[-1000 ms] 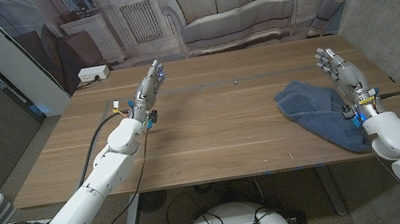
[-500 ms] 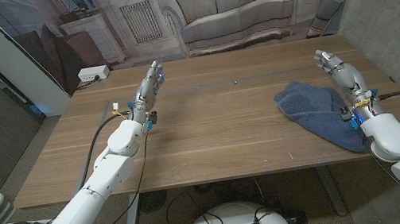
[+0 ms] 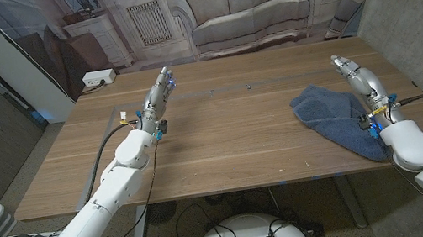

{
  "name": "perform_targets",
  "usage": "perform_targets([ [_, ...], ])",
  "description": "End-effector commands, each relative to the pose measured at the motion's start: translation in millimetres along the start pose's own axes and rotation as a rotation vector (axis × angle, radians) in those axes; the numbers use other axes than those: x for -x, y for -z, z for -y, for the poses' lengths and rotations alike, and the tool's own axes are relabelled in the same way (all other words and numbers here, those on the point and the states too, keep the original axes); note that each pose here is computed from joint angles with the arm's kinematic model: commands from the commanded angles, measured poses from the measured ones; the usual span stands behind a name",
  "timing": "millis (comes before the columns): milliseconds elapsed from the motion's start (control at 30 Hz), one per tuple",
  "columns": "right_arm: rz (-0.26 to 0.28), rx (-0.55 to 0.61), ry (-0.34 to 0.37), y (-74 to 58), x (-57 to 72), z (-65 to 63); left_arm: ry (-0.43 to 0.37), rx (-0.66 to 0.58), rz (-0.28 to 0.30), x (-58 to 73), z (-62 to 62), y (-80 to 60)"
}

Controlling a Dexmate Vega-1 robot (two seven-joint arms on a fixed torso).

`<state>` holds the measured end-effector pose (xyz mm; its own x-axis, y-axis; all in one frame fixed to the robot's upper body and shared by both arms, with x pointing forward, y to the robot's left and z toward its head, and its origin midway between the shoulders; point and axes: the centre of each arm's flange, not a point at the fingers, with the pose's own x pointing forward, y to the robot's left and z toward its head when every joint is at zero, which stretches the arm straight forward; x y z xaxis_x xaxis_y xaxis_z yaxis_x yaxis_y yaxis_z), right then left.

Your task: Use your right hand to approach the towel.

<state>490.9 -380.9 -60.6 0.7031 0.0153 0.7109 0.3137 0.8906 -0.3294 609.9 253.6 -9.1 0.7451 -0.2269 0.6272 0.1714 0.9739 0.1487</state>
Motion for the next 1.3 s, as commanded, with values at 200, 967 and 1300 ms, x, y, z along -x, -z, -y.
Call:
perform_targets([
  [200,-0.011,0.177,0.02,-3.4,-3.1,-2.3,-0.008,0.0,0.014,1.1,1.7,-3.5],
  [967,-0.025,0.369,0.025,-8.9,1.9,-9.7,-0.011,0.0,0.019,7.0,4.6,-5.5],
  [1300,-0.029,0.447,0.019,-12.4,3.7,-14.3,-0.02,0.008,0.02,16.0,3.0,-3.5],
])
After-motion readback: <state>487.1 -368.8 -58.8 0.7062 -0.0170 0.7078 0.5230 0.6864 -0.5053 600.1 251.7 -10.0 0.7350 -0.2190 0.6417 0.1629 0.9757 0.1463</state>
